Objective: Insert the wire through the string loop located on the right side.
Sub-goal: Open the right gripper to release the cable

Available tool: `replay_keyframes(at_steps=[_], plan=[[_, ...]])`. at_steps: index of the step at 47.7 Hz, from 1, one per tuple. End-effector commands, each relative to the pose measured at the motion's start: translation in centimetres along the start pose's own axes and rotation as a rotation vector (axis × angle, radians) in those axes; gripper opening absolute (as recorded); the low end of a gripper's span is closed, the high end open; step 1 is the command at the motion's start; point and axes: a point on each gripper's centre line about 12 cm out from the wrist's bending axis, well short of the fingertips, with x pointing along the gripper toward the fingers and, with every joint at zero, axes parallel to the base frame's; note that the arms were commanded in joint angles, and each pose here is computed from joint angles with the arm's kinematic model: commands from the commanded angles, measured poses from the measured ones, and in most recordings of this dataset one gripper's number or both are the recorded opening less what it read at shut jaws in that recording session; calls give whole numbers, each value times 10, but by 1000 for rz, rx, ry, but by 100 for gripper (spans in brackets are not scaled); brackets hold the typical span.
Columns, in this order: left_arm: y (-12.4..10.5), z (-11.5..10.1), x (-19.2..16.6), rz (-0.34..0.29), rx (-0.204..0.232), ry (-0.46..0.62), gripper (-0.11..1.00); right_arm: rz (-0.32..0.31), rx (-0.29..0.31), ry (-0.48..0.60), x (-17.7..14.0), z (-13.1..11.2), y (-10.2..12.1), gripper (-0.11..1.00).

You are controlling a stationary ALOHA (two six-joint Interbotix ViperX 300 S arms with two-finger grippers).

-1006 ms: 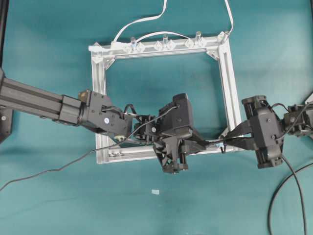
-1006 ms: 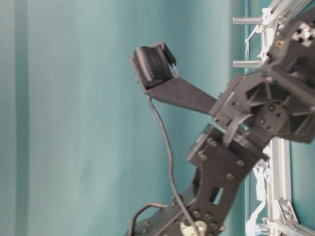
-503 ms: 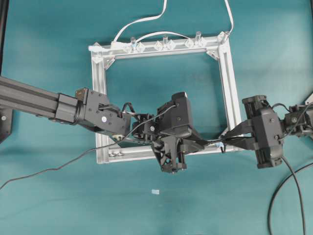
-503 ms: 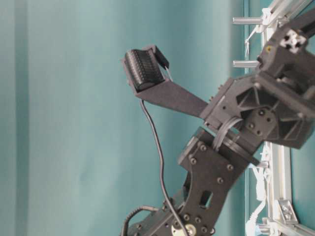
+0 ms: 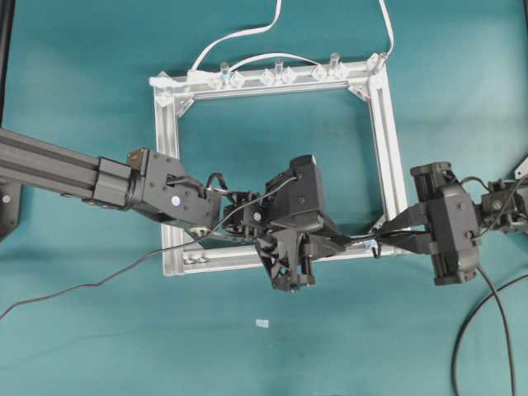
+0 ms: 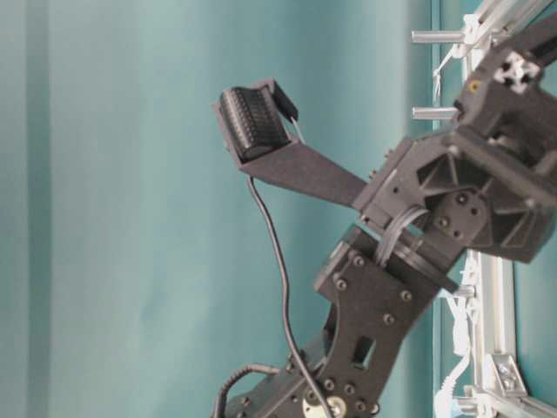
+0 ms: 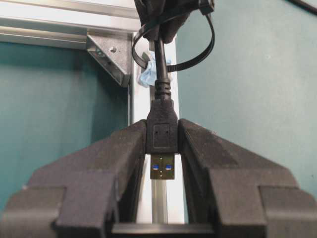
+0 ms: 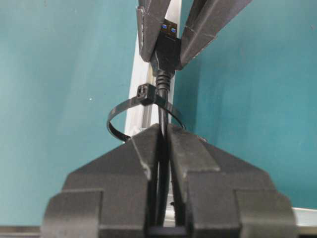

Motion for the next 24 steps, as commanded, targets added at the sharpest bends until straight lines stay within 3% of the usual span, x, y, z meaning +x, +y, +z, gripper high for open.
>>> replay_keyframes(at_steps=[1, 13, 24], plan=[[-7, 22, -10, -17, 3, -54, 22, 5, 10, -12, -2, 3, 1, 17], [-8, 24, -10, -18, 3, -57, 22, 2, 63, 4, -3, -3, 0, 86], [-8, 27, -16, -19, 6, -60, 22, 3, 63, 10, -3, -5, 0, 88]])
